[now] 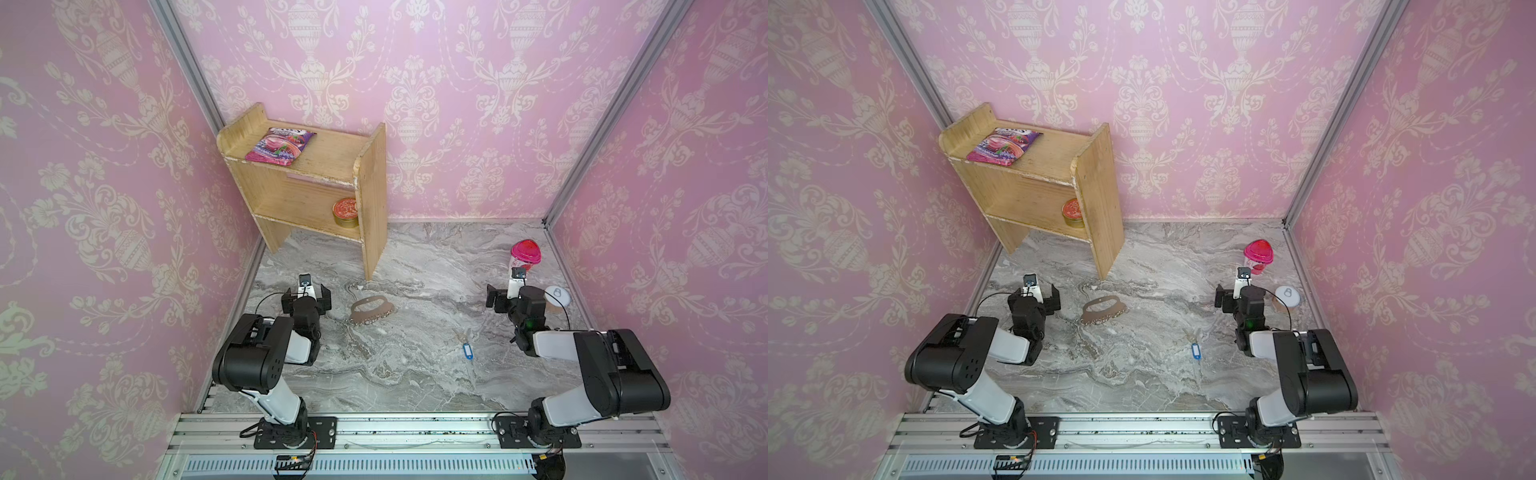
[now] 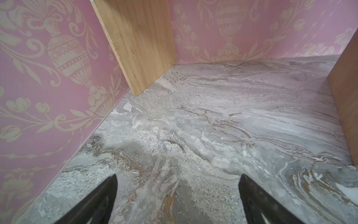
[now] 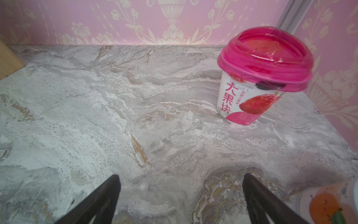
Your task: Put the keys on the keyring
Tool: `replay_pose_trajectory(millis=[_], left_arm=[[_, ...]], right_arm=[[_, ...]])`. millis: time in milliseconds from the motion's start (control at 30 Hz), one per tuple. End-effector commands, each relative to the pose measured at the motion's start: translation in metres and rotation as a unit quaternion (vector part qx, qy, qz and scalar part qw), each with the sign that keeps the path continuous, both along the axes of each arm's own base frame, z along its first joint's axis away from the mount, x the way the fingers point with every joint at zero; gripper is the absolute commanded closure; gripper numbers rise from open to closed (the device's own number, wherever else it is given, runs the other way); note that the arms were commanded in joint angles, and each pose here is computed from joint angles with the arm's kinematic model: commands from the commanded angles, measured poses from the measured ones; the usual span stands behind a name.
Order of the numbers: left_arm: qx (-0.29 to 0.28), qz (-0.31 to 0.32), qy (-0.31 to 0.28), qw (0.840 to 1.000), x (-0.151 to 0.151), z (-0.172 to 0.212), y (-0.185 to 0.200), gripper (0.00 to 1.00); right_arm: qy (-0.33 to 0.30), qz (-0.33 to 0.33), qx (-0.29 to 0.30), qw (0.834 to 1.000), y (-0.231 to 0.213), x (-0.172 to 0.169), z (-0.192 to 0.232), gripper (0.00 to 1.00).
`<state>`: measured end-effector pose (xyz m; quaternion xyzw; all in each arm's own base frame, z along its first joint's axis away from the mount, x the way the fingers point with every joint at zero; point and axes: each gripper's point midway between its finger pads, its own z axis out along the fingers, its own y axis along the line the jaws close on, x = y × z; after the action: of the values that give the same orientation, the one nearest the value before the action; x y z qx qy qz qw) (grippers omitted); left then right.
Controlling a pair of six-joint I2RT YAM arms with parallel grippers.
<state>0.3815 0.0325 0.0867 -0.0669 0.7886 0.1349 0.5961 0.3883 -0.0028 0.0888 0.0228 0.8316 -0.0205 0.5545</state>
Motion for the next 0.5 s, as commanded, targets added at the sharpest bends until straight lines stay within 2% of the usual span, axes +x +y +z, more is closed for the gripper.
replay_pose_trajectory(millis=[0, 467], left_arm=[[-0.008, 0.007, 0.002, 1.0, 0.0031, -0.0014, 0.0035, 0.01], [-0.007, 0.007, 0.003, 1.0, 0.003, -0.0015, 0.0037, 0.01]], right_arm=[[-0.005, -0.001, 0.007, 1.0, 0.0007, 0.0042, 0.0041, 0.0], [-0.004, -0.001, 0.008, 1.0, 0.0007, 0.0041, 0.0039, 0.0]])
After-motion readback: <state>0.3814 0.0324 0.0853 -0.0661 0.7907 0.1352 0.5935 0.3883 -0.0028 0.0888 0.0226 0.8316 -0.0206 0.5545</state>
